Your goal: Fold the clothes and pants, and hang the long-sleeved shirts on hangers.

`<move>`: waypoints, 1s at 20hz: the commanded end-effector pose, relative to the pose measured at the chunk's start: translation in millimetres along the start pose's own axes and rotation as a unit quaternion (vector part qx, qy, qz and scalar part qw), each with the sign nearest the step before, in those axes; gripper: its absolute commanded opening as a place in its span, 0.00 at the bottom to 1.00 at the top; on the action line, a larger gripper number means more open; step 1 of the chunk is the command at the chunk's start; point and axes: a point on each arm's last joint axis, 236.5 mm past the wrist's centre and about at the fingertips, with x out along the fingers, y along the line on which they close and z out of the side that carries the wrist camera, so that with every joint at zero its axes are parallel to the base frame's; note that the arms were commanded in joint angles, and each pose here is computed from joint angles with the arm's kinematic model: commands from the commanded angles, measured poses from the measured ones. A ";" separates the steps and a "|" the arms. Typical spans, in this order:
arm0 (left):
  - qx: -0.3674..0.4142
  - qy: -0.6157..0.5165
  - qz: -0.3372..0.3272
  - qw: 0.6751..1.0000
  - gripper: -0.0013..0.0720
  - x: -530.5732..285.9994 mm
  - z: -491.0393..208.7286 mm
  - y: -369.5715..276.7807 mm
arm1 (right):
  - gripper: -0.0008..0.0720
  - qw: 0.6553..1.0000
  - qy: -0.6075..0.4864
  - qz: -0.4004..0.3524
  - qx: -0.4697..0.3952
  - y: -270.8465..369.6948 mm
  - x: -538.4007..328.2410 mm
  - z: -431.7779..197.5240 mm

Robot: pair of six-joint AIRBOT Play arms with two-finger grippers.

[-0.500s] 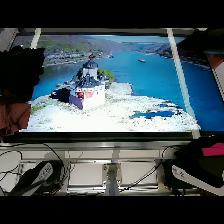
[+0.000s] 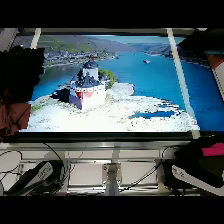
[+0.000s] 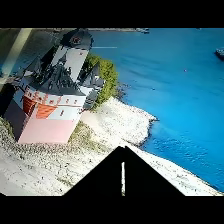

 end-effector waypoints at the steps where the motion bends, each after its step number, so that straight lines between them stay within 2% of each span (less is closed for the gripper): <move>1: -0.063 0.067 0.021 0.995 0.87 29.6 -34.3 17.7 | 0.03 1.000 0.000 0.001 0.000 0.6 0.0 -0.1; 5: -0.084 0.089 0.017 0.992 0.87 74.4 -67.2 15.9 | 0.03 1.000 0.000 0.001 0.000 0.6 0.0 -0.2; 9: -0.088 0.057 -0.001 0.995 0.87 108.8 -67.0 -1.9 | 0.03 1.000 0.000 0.001 0.000 0.6 0.0 -0.1; 12: -0.089 0.088 -0.007 0.992 0.87 133.1 -77.0 -12.9 | 0.03 1.000 0.000 0.001 0.000 0.6 0.0 -0.2; 16: -0.088 0.091 0.017 0.992 0.86 160.5 -75.4 -8.5 | 0.03 1.000 0.000 0.001 0.000 0.6 0.0 -0.2; 19: -0.094 0.070 0.022 0.993 0.47 164.2 -65.9 -5.2 | 0.03 1.000 0.000 0.001 0.000 0.6 0.0 -0.2; 20: -0.095 0.069 0.022 0.993 0.24 163.3 -65.5 -5.0 | 0.03 1.000 0.000 0.001 0.000 0.6 0.0 -0.2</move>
